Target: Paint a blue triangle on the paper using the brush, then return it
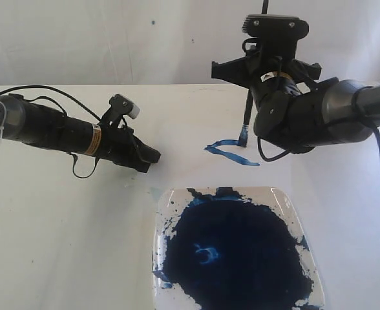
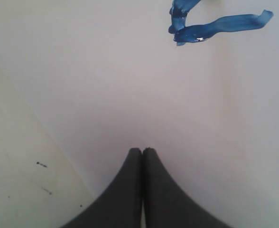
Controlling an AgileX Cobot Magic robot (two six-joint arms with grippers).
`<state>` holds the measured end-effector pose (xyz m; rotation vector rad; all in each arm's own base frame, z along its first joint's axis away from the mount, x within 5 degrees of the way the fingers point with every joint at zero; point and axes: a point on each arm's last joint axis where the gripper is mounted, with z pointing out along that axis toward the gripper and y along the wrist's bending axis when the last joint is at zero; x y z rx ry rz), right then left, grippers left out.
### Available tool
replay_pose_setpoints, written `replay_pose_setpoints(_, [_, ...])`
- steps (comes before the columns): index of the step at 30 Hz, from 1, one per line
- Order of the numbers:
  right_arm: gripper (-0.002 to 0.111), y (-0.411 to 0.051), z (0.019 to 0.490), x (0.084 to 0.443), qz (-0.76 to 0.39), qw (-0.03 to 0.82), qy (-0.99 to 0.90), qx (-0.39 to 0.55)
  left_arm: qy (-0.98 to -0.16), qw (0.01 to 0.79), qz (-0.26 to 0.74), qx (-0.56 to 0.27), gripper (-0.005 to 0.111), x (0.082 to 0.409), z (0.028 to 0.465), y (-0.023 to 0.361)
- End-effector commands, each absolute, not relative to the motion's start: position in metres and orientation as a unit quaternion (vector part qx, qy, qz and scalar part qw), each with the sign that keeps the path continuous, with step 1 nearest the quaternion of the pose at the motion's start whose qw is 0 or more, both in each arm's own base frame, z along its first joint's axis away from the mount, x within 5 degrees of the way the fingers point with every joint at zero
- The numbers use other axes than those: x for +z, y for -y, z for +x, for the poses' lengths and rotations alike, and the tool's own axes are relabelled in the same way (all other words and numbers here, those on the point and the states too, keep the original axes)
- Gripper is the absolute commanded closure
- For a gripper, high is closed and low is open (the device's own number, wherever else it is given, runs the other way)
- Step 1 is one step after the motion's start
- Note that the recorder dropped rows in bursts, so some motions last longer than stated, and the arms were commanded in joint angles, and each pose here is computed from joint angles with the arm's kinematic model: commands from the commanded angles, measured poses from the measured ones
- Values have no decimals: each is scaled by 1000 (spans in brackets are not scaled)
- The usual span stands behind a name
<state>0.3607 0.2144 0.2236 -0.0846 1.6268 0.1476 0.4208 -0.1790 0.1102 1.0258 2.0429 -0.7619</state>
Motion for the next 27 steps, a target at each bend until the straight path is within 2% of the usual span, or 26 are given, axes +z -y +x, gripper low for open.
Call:
replay_pose_setpoints(1, [108,-214,359,233,-41,681,-727,73,-793,354,404,-287,107,108,420,180])
replay_pose_setpoints(9, [108,-211,358,231,-36,666,-743,57,-793,354,404,-287,107,108,420,180])
replay_pose_setpoints(21, [108,-208,359,238,-15,697,-715,54,-793,354,404,-287,107,108,420,180])
replay_pose_setpoints(27, [108,-214,360,239,-46,715,-694,63,-793,354,404,-287,107,108,420,180])
